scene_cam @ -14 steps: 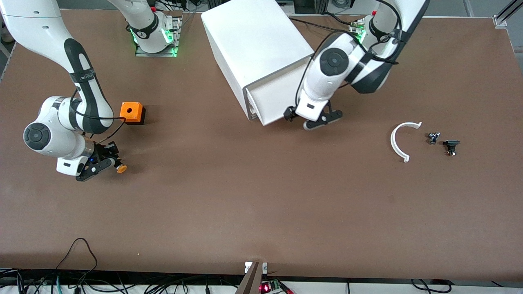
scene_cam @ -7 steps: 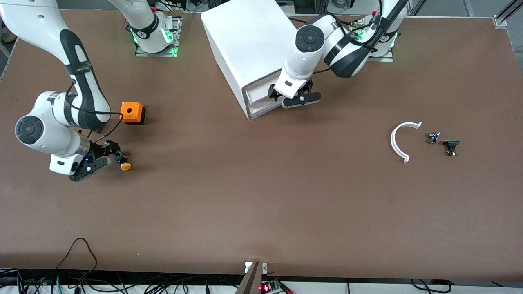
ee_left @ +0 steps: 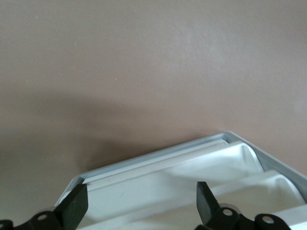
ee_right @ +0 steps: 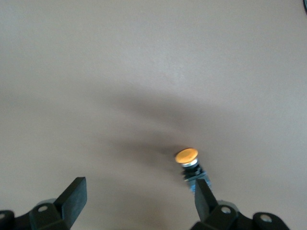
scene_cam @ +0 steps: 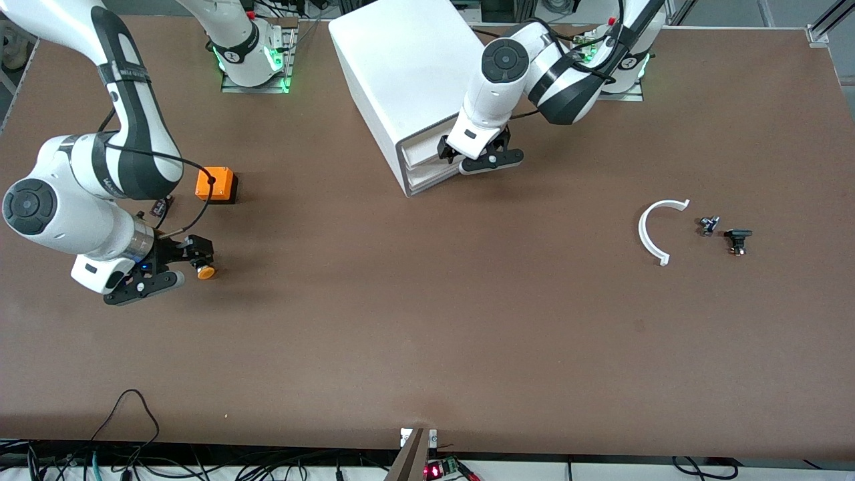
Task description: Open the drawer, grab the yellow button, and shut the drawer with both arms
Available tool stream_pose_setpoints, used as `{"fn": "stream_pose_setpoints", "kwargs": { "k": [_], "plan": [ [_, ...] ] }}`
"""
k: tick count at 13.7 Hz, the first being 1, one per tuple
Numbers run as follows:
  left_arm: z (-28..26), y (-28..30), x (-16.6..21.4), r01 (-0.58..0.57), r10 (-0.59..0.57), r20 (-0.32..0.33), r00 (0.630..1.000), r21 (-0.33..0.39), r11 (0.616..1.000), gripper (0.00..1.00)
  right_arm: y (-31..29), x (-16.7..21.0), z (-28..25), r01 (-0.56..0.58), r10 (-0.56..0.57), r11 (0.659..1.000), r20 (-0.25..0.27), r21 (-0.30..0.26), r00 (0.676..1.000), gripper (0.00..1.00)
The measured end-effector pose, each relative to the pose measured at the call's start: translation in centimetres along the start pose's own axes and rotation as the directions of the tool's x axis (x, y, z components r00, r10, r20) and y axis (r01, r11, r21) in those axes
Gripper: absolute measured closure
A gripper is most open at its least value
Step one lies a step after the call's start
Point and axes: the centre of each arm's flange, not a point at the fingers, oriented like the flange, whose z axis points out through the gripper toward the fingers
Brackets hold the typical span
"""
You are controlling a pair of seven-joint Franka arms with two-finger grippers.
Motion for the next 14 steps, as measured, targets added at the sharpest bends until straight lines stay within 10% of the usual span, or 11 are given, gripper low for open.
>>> {"fn": "stream_pose_setpoints", "kwargs": {
  "k": [7,14],
  "plan": [
    [-0.2,0.0,-1.0,-0.012,0.012,0.008,1.000,0.021,1.000,0.00,-6.1,-0.1,-12.9,-0.173,0.174,0.983,0.012,-0.069,0.985,0.00],
    [-8.8,-9.0,14.6,0.195,-0.205,-0.139,0.969,-0.083,0.977,0.00,0.5,-3.9,-21.1,-0.301,0.290,0.947,-0.110,-0.108,0.951,0.00]
  ]
}}
